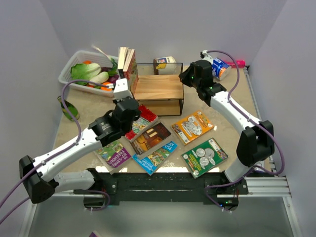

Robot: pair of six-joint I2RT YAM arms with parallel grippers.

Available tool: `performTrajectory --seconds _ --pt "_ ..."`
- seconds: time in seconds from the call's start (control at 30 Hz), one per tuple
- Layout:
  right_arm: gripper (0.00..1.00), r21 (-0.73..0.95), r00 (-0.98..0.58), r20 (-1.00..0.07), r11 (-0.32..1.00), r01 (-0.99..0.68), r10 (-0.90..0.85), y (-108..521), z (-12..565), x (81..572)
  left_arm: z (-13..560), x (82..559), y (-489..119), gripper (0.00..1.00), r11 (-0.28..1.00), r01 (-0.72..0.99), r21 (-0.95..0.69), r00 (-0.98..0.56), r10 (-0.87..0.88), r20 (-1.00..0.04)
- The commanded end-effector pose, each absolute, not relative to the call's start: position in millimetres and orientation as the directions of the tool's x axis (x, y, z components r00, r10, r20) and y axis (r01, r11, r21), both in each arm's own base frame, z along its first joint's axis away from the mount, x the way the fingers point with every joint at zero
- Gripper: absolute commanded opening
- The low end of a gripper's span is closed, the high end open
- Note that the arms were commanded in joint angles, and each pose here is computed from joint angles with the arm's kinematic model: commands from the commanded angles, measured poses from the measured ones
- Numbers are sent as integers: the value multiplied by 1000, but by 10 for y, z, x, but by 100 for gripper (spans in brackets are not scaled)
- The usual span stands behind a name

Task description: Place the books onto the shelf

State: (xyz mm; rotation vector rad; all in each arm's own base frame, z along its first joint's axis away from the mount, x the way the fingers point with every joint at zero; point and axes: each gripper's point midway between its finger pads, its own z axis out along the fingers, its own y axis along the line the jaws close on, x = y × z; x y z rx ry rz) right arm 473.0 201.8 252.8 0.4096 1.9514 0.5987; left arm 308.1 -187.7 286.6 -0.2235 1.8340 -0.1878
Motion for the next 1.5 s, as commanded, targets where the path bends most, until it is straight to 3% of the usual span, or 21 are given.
performTrajectory --seconds 0.0,0.13,0.27,0.5,1.0,1.27,1.47 --pt "0 507 -516 -716 858 80 471 1878 2244 4490 2749 3107 -1624 0 879 -228 -419 -131 -454 -881" --pt "0 506 -521 -713 859 80 469 1882 2223 4485 2491 3195 -1401 0 822 -311 -477 -111 -529 -841" --pt "0 508 -521 -713 858 78 469 1884 2223 4483 2058 3308 -1333 0 813 -288 -506 -198 -567 -799" --pt "0 509 -524 -712 858 73 467 1896 2218 4486 2219 3411 -1373 0 767 -92 -635 -133 -641 -756" --pt "0 516 -525 -710 854 66 470 1917 2224 4478 2136 3483 -1357 0 641 28 -767 -131 -758 -639" --pt "0 516 -527 -709 854 64 468 1921 2205 4487 2253 3507 -1553 0 602 155 -783 -172 -764 -622" --pt "0 519 -525 -710 853 61 469 1929 2222 4499 2240 3563 -1592 0 604 158 -781 -179 -760 -625"
